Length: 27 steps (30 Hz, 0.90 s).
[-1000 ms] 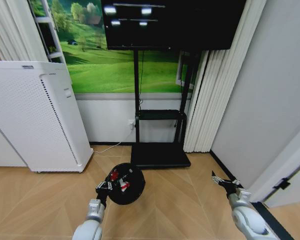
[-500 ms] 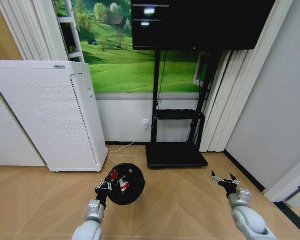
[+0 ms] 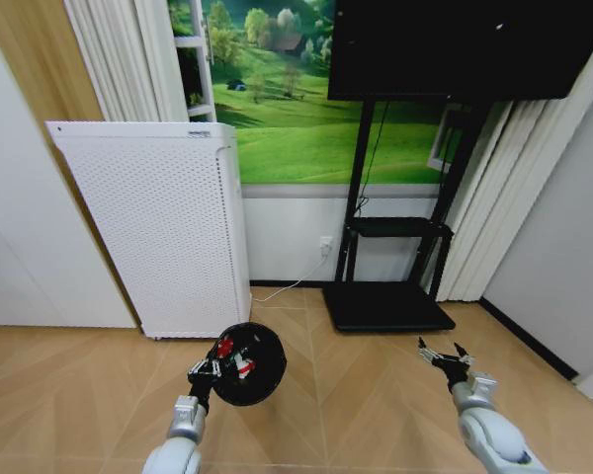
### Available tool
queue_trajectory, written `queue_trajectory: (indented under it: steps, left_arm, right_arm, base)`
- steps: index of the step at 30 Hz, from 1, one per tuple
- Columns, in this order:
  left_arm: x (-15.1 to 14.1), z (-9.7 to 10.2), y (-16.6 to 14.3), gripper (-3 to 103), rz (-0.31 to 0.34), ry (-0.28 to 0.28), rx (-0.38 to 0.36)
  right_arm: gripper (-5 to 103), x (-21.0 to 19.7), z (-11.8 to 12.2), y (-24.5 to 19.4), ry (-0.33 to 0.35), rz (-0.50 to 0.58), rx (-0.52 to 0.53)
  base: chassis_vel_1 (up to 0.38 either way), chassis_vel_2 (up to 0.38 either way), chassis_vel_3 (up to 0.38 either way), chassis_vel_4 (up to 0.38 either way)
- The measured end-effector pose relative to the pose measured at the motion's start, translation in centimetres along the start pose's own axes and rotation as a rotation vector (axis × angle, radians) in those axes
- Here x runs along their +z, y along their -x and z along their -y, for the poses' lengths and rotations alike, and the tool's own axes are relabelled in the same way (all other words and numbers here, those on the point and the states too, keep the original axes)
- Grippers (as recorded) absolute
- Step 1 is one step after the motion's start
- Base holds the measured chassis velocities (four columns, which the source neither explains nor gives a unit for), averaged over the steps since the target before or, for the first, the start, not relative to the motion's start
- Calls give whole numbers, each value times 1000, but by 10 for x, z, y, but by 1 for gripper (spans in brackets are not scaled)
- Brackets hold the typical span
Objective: Pick up the trash bin and place the garbage on the floor into it.
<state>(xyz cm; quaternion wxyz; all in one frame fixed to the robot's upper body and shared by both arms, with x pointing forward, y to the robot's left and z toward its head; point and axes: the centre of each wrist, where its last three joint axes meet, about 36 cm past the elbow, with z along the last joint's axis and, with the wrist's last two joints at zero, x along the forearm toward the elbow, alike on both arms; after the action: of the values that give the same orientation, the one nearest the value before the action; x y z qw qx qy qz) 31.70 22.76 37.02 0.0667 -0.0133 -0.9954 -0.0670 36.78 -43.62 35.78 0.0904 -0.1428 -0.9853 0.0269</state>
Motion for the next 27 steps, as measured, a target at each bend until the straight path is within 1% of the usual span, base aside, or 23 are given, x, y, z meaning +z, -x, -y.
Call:
queue_trajectory:
  steps: [4,6,7,9,10,12,13,15,16,17,19,20,21,22,23,24,25,26,27]
  left_arm:
    - [2,3,-3,3,-15,6,7]
    - [4,10,-8,3,-38,-8,26]
    - [4,10,-8,3,-38,-8,26]
    - [4,23,-16,3,-71,-55,48]
    - [4,23,-16,3,-71,-55,48]
    - [1,38,-25,3,-113,-110,61]
    - [1,38,-25,3,-113,-110,61]
    - [0,42,-34,3,-147,-131,64]
    - [0,42,-34,3,-147,-131,64]
    - [1,39,-40,3,-182,-141,63]
    - [5,30,-46,3,-226,-143,64]
    - [5,30,-46,3,-226,-143,64]
    - [8,20,-50,3,-262,-142,62]
    - [8,15,-52,3,-279,-143,64]
    - [8,15,-52,3,-279,-143,64]
    - [7,9,-54,3,-302,-143,74]
    - [6,3,-56,3,-321,-127,91]
    - [6,3,-56,3,-321,-127,91]
    - [6,0,-57,3,-327,-104,102]
  right_arm:
    - [100,0,0,0,0,0,0]
    - [100,0,0,0,0,0,0]
    - [100,0,0,0,0,0,0]
    - [100,0,0,0,0,0,1]
    - [100,0,0,0,0,0,1]
    - [100,0,0,0,0,0,1]
    - [100,0,0,0,0,0,1]
    - [100,0,0,0,0,0,1]
    - [100,0,0,0,0,0,1]
    - [100,0,0,0,0,0,1]
    - [100,0,0,0,0,0,1]
    - [100,0,0,0,0,0,1]
    - [100,0,0,0,0,0,1]
    - [100,0,0,0,0,0,1]
    - [100,0,0,0,0,0,1]
    - [100,0,0,0,0,0,1]
    - [100,0,0,0,0,0,1]
    - [100,0,0,0,0,0,1]
    - [100,0,0,0,0,0,1]
  base:
    - [96,63,-92,-68]
    - [-34,-21,19,28]
    - [-68,-43,37,55]
    - [-73,-66,71,65]
    - [-78,-57,64,75]
    - [-44,-29,21,29]
    - [0,0,0,0]
    - [0,0,0,0]
    - [0,0,0,0]
    - [0,0,0,0]
    - [0,0,0,0]
    - [0,0,0,0]
    - [0,0,0,0]
    - [0,0,0,0]
    - [0,0,0,0]
    - [0,0,0,0]
    - [0,0,0,0]
    - [0,0,0,0]
    - [0,0,0,0]
